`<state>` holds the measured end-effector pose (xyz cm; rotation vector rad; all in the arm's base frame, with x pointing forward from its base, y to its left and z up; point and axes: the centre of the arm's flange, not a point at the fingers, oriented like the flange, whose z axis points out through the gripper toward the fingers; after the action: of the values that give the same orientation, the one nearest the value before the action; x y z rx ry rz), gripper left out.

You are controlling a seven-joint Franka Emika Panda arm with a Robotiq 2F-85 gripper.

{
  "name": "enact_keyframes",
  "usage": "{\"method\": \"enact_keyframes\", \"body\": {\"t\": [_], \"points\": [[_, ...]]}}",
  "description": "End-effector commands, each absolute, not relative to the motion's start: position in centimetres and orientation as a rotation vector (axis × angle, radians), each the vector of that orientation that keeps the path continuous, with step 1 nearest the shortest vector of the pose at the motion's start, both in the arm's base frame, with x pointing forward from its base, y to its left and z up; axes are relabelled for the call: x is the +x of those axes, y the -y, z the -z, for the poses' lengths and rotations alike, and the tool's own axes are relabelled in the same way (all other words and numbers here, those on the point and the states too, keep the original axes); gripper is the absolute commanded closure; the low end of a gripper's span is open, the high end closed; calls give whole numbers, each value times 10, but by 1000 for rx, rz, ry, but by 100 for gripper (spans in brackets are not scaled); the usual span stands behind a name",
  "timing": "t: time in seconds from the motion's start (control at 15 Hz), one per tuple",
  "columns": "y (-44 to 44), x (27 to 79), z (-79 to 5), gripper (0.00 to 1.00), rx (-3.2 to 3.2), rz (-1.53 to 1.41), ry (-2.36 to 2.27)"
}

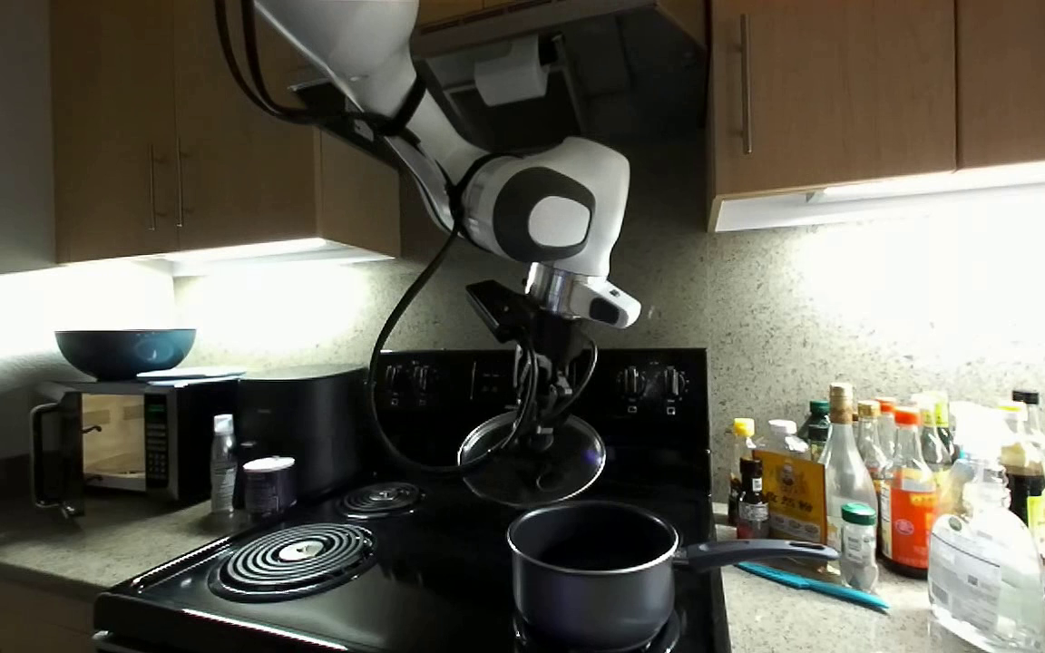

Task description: Pick up the lid from the stove and put it on the pot

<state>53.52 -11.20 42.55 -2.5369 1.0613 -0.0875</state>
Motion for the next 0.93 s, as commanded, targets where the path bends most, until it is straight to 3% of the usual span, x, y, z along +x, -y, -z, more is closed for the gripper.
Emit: {"method": "enact_keyframes", "body": {"t": [0.0, 0.13, 0.2, 0.87], "points": [[114, 535, -424, 52, -2535, 85, -1068], [106, 537, -420, 52, -2544, 72, -1051], [102, 538, -419, 77, -2548, 68, -1042], [157, 523, -421, 77, -2435, 63, -1261]]}}
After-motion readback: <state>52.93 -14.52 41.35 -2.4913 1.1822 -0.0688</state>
